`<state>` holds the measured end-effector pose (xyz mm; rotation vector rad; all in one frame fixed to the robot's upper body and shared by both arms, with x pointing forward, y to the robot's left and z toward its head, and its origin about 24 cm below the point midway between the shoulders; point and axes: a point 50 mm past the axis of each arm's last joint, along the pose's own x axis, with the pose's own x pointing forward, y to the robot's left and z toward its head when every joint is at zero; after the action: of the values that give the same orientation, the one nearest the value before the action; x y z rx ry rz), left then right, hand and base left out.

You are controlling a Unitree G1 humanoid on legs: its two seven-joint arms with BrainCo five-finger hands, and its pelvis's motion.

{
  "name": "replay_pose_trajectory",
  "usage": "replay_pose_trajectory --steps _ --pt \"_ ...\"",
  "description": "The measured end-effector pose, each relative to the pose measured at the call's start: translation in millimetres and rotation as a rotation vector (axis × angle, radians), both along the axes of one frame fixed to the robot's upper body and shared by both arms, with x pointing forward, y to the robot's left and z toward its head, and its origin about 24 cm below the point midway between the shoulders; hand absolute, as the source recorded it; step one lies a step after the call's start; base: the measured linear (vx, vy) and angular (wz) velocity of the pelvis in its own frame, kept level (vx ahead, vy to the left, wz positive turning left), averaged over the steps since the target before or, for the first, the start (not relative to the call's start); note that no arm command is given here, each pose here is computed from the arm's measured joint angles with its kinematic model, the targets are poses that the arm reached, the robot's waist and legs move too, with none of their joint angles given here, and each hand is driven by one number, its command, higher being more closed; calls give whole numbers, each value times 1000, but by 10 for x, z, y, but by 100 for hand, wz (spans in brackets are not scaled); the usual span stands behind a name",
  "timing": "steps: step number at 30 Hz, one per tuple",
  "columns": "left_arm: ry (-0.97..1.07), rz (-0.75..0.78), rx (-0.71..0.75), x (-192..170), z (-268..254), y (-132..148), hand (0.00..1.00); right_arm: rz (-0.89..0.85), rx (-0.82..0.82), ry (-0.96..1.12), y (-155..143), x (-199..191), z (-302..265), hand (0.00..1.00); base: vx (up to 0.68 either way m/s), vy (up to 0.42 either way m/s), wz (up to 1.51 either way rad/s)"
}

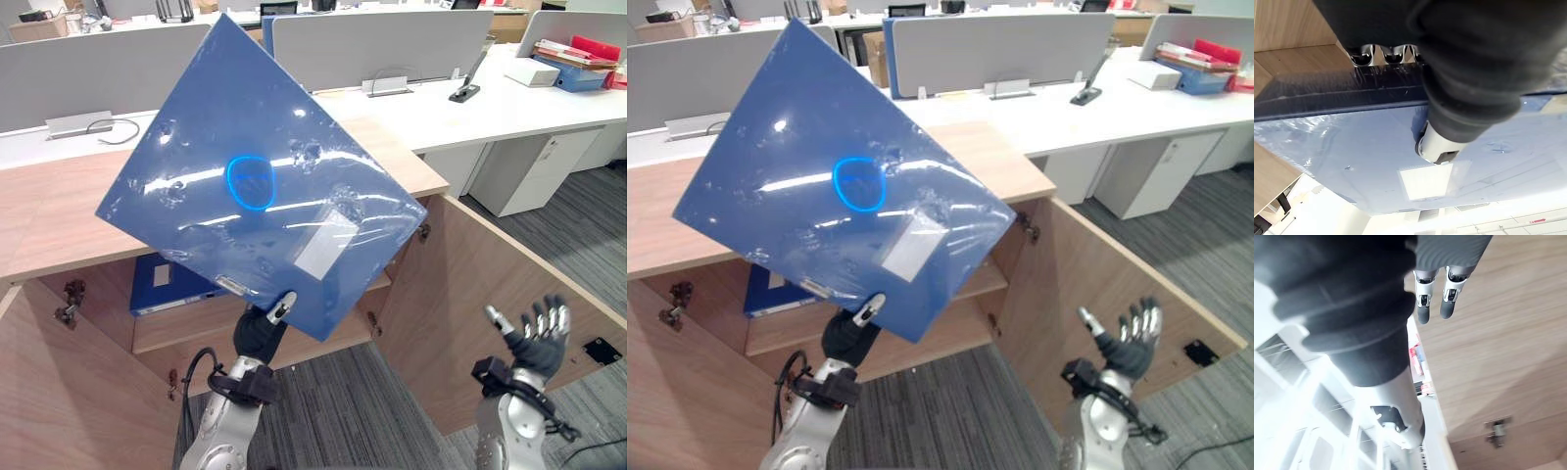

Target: Walk over to the cabinet, pick up the folder, carry it to the office cabinet, place the folder inside the office cabinet, then close the office cabinet door

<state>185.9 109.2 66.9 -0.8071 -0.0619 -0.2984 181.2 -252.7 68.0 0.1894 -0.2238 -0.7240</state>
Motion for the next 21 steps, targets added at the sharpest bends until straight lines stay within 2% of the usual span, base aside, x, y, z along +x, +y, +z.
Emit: replay_pose_trajectory --steps 6,12,16,21 --pt "-53 41 80 39 36 131 100 77 -229 -310 -95 322 808 0 22 15 -6" --pt "-87 45 155 49 54 211 100 178 -492 -461 -70 480 1408 0 0 0 0" --pt "-101 47 194 50 59 260 100 358 -508 -509 93 581 1502 0 0 0 0" --pt "-124 34 264 47 64 288 100 644 -429 -505 304 826 1490 0 -3 23 8"
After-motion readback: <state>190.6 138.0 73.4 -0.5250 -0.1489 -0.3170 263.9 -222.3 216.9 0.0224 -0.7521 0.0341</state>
